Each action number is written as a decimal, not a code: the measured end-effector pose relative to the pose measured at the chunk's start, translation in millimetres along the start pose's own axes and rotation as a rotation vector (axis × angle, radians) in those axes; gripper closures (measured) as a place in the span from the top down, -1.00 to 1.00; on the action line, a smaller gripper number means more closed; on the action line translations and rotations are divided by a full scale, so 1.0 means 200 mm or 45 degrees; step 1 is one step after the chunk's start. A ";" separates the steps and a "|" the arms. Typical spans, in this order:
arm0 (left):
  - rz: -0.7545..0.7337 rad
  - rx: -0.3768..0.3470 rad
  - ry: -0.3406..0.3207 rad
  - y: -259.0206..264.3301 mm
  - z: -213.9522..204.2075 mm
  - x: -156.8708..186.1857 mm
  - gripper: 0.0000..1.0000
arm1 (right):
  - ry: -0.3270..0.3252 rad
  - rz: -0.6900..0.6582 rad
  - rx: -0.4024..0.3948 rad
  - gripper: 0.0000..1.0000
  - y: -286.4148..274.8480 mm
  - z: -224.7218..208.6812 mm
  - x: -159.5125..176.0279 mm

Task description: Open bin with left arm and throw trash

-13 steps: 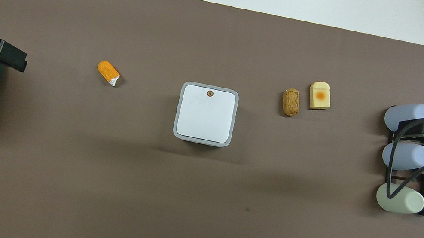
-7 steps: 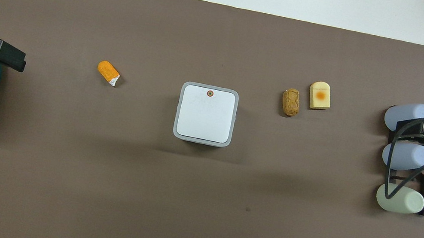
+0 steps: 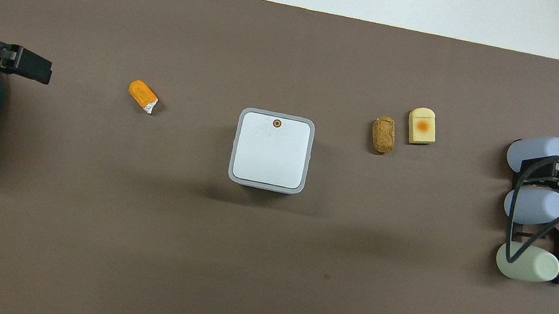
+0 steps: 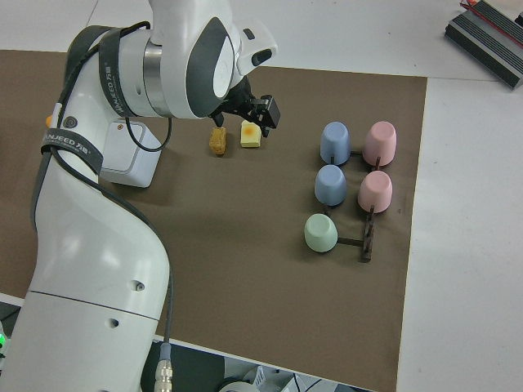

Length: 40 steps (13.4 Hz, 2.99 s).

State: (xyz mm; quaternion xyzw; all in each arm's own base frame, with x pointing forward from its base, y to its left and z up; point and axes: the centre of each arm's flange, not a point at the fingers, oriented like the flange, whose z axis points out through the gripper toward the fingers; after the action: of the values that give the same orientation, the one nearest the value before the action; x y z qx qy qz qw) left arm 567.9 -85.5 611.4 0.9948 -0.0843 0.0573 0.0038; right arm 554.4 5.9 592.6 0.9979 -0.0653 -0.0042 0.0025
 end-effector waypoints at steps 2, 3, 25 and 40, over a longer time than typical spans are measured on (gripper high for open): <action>0.000 -0.009 0.011 0.18 0.05 -0.01 0.77 | 0.002 0.000 -0.005 1.00 0.00 0.00 0.00; -0.015 -0.014 0.023 0.27 0.07 -0.02 0.48 | 0.002 -0.001 -0.010 1.00 0.00 0.00 0.00; -0.493 -0.407 0.401 1.33 0.88 0.06 -0.56 | 0.253 -0.107 0.026 1.00 -0.33 0.96 0.54; -0.353 -0.388 0.314 1.63 1.03 -0.15 -0.51 | 0.229 -0.211 0.019 -0.34 -0.51 1.49 0.55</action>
State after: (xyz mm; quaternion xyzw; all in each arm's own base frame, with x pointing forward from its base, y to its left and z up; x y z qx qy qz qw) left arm 507.5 -405.0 402.3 0.9702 0.0464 0.1639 0.1721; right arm 674.4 90.5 293.5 0.9962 0.0179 0.0857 0.0005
